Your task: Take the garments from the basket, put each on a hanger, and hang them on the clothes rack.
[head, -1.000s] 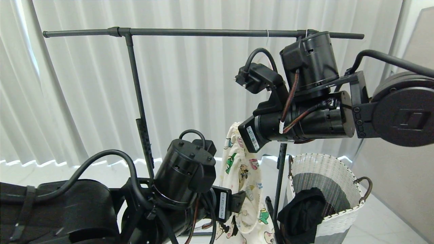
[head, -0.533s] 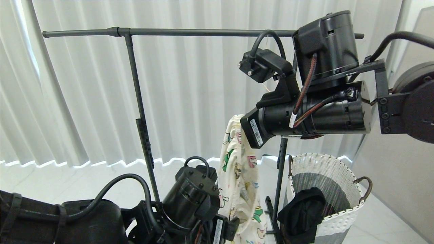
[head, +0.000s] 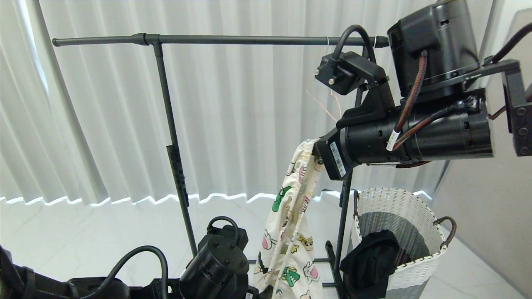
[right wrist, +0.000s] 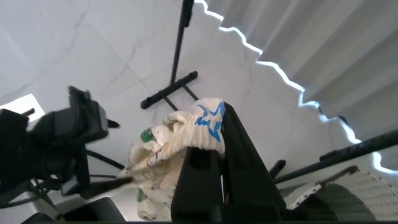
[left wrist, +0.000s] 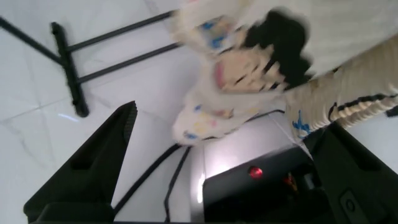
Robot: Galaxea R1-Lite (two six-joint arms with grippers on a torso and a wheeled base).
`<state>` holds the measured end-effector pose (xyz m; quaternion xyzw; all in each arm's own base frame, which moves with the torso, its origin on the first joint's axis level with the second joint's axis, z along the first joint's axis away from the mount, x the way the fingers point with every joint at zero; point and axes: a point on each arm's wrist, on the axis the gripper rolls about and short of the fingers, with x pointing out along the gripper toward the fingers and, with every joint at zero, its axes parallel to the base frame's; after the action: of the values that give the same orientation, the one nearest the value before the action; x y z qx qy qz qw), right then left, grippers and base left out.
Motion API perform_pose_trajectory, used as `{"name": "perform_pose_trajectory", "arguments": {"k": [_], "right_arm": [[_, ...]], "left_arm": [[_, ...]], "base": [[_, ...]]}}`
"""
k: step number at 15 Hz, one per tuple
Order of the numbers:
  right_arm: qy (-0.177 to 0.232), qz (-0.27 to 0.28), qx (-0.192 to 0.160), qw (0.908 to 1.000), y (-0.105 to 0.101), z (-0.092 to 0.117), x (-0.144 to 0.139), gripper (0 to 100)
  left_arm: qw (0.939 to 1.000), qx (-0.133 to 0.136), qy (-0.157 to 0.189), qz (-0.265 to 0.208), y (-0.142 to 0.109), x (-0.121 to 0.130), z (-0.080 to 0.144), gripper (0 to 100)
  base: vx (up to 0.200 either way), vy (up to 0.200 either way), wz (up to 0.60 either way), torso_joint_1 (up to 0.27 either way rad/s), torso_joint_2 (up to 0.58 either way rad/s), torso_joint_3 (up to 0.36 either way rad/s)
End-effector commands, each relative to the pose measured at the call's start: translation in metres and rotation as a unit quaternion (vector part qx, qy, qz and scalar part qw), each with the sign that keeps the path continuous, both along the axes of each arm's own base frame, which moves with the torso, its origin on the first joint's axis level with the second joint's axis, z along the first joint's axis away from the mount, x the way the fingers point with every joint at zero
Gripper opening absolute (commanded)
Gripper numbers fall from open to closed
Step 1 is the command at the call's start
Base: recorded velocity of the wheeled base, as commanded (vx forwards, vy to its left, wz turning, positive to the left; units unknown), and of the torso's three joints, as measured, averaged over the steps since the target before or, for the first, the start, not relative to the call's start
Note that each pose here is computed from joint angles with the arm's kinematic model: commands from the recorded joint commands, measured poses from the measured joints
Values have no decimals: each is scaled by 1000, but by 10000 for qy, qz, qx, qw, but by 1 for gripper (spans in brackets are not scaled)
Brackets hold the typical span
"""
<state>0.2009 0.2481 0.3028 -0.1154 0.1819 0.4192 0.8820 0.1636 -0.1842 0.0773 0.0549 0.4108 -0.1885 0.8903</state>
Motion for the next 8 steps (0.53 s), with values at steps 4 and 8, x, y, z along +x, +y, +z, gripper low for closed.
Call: {"name": "perform_pose_trajectory", "arguments": {"k": [4, 8], "right_arm": [[186, -417, -297, 9985, -37, -6, -4, 0], [211, -681, -480, 9963, -58, -12, -18, 0]], "left_arm": [[9987, -316, -393, 108, 11, -6, 22, 100], [9982, -219, -511, 239, 18, -9, 24, 0]], "base": [[0, 0, 0, 0, 0, 0], [0, 0, 0, 0, 0, 0]]}}
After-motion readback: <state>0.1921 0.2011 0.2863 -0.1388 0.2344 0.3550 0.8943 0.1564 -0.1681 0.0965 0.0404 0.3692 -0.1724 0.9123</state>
